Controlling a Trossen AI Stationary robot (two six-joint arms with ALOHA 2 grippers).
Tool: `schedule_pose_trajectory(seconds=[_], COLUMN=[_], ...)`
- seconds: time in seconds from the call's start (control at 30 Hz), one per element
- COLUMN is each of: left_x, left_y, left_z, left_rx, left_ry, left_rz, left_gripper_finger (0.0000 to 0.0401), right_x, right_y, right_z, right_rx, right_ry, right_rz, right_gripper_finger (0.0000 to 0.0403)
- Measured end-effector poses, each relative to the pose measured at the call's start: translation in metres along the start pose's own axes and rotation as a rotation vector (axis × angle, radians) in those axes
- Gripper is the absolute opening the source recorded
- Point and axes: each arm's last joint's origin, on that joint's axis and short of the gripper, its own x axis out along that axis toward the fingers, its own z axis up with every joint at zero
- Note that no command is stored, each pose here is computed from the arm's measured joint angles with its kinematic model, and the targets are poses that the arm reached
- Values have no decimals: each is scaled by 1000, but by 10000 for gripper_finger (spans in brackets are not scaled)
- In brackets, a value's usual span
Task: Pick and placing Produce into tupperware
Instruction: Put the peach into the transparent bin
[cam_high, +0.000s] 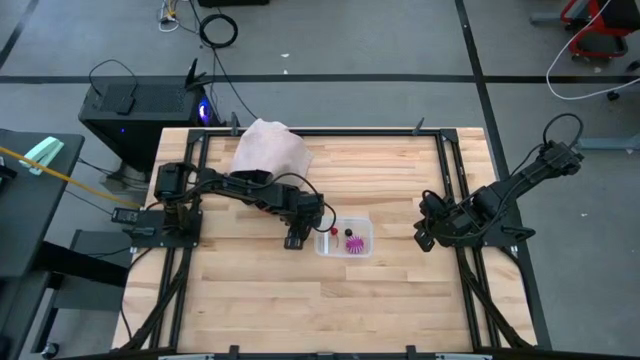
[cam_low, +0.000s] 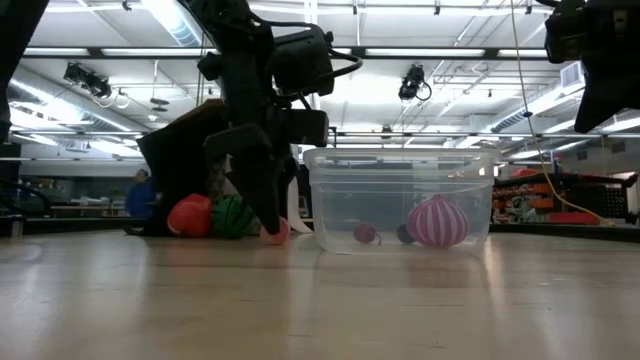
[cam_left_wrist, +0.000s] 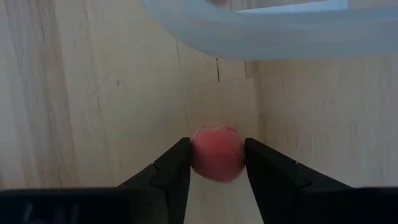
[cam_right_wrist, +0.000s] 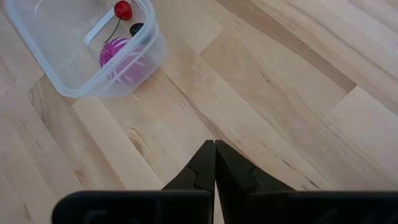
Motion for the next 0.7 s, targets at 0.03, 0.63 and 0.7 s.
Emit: schedule_pose_trajectory(seconds=[0.03, 0.63, 0.7], left_x=[0, -15, -21], left_y=[0, -1, -1], left_z=[0, -4, -1], left_rx=[0, 1, 1], left_ry=[0, 47, 52], left_rz=[0, -4, -5], left_gripper_finger=[145, 138, 137], right_x=[0, 0, 0], right_y=[0, 0, 0], right_z=[0, 0, 0], right_rx=[0, -1, -3], right_ry=[0, 0, 0], right_rz=[0, -1, -2], right_gripper_finger=[13, 13, 13])
